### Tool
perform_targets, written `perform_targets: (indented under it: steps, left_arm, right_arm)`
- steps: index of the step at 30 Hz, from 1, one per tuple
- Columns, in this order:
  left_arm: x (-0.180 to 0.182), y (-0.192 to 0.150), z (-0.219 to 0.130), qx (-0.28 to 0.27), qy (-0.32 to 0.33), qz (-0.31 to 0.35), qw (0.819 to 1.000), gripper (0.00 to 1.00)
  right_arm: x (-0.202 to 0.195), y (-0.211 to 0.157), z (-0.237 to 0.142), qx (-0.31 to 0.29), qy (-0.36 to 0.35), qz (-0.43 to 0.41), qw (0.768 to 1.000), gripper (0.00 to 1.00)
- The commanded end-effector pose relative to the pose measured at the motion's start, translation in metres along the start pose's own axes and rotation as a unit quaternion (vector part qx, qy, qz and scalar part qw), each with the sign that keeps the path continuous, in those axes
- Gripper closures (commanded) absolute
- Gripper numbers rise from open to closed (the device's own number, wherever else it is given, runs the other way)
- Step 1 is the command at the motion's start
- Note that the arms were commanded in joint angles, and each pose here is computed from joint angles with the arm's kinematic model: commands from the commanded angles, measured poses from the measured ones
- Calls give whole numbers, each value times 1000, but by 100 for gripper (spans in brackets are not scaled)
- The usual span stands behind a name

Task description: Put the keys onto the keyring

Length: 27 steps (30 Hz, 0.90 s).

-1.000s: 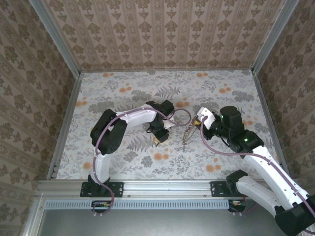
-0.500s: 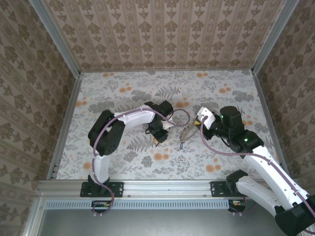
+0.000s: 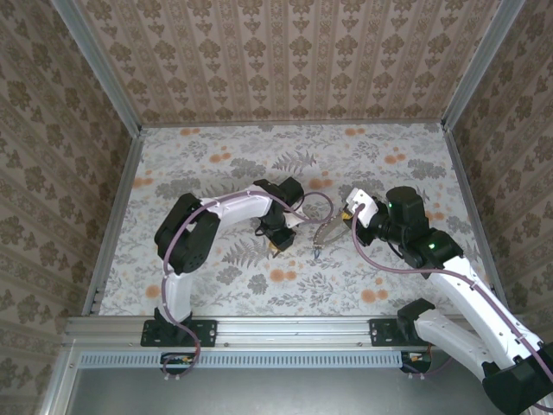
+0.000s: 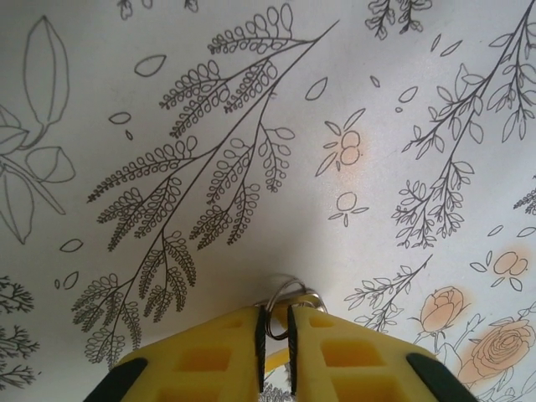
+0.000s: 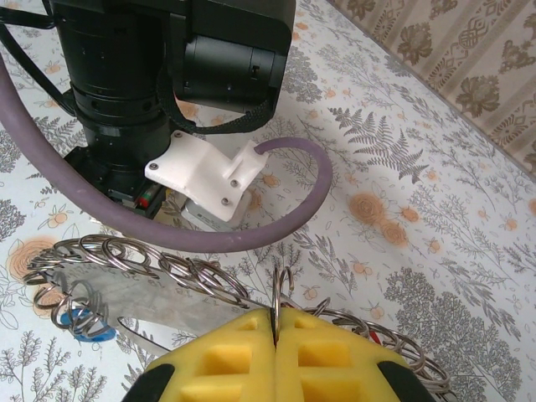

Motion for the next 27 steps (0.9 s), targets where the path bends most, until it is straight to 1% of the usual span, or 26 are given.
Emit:
perform_targets:
  steps: [1, 2, 4, 6, 9, 15, 18, 22, 24, 27]
  left_arm:
    - [-1, -1, -8, -13, -2, -7, 1000, 89]
    - [-1, 0, -9, -18, -3, -8, 1000, 90]
    - [-5, 3, -11, -44, -27, -8, 999, 95]
    - [-4, 1, -15, -56, -31, -7, 998, 100]
    - [-5, -1, -23, -86, -64, -4, 994, 100]
    - [-6, -5, -57, -177, -105, 4, 979, 100]
    - [-5, -4, -80, -228, -114, 5, 967, 100]
    - [-11, 0, -115, -288, -115, 31, 950, 100]
    - [-20, 0, -131, -321, -122, 67, 937, 100]
    - [-33, -3, -152, -384, -88, 139, 909, 100]
  right_arm:
    - [-4, 16, -10, -28, -16, -12, 999, 100]
    - [-4, 16, -10, -28, -16, -12, 999, 100]
    - [-4, 15, -10, -28, -15, -12, 999, 100]
    - [-2, 14, -10, -28, -12, -13, 999, 100]
    - [-2, 13, -10, -28, -10, -12, 1000, 100]
    - [-1, 13, -10, -28, -8, -11, 1000, 100]
    - [5, 13, -9, -35, 15, -14, 999, 100]
    - [17, 20, -9, -66, 63, -30, 995, 100]
    - [22, 24, -9, -76, 84, -31, 993, 100]
    - [30, 29, -7, -79, 121, -37, 989, 100]
Point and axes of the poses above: each hand's point on the last joint's axis, 136 mm out from that joint toward the fingers, its own z axis out along the fingers, its own x axis along the line the jaws close on, y = z × x, the point moved 5 cm from there along -z, back along the fingers, and after that the axes turned 5 degrees about z, right-handed, at the moved point
